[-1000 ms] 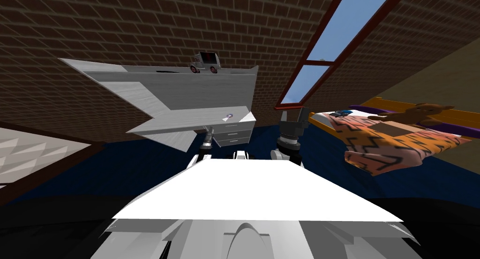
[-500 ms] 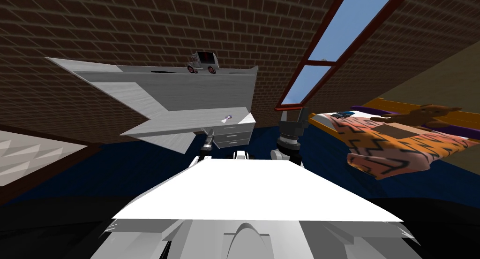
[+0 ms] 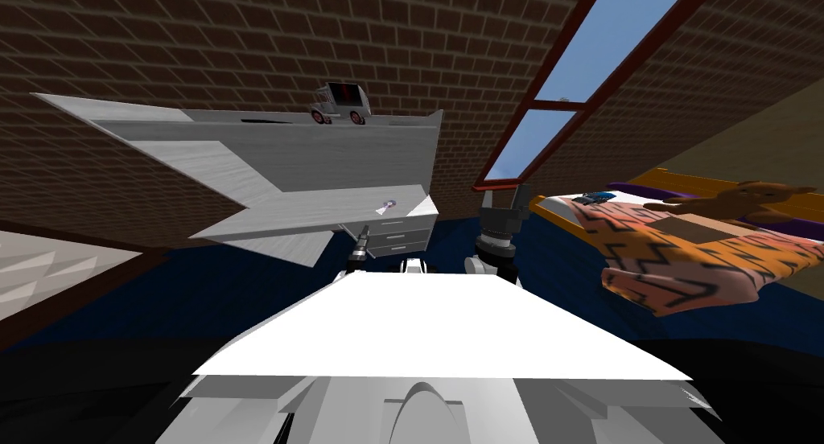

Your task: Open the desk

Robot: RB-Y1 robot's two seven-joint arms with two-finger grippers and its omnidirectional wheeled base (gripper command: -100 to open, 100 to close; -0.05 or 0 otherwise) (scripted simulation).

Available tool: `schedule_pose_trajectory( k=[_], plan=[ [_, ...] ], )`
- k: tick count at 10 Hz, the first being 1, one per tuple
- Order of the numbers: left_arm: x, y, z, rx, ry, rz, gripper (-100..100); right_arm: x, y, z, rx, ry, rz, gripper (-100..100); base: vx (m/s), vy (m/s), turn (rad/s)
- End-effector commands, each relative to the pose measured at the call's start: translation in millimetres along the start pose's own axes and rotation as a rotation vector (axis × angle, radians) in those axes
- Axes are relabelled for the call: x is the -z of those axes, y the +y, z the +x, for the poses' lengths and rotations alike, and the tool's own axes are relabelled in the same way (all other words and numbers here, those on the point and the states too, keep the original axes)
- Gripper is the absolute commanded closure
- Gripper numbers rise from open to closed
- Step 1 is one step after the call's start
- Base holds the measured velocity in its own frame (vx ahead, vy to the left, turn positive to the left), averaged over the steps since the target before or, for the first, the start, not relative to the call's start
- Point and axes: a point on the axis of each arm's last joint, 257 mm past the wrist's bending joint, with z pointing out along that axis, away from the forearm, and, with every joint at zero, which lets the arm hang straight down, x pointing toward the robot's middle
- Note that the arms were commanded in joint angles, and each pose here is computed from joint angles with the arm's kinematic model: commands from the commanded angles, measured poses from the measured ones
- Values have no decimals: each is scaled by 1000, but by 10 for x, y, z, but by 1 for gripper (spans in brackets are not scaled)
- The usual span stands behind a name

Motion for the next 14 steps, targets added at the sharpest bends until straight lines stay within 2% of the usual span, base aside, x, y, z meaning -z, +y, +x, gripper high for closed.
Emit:
schedule_pose_trajectory(
  k=[1, 5, 8, 11, 12, 14],
  plan=[
    [81, 197, 53, 12, -3, -41, -100, 0, 0, 0, 0, 0, 0, 0, 62, -25, 6],
    [190, 414, 222, 46, -15, -95, -100, 0, 0, 0, 0, 0, 0, 0, 69, -24, 4],
    [276, 544, 457, 98, -32, -138, -100, 0, 0, 0, 0, 0, 0, 0, 76, -32, 5],
    [316, 569, 706, 158, -54, -163, -100, 0, 0, 0, 0, 0, 0, 0, 46, -14, 2],
    [321, 574, 652, 147, -49, -159, -100, 0, 0, 0, 0, 0, 0, 0, 12, -6, 0],
    [184, 547, 618, 148, -51, -160, -100, 0, 0, 0, 0, 0, 0, 0, 44, 2, -5]
  ],
)
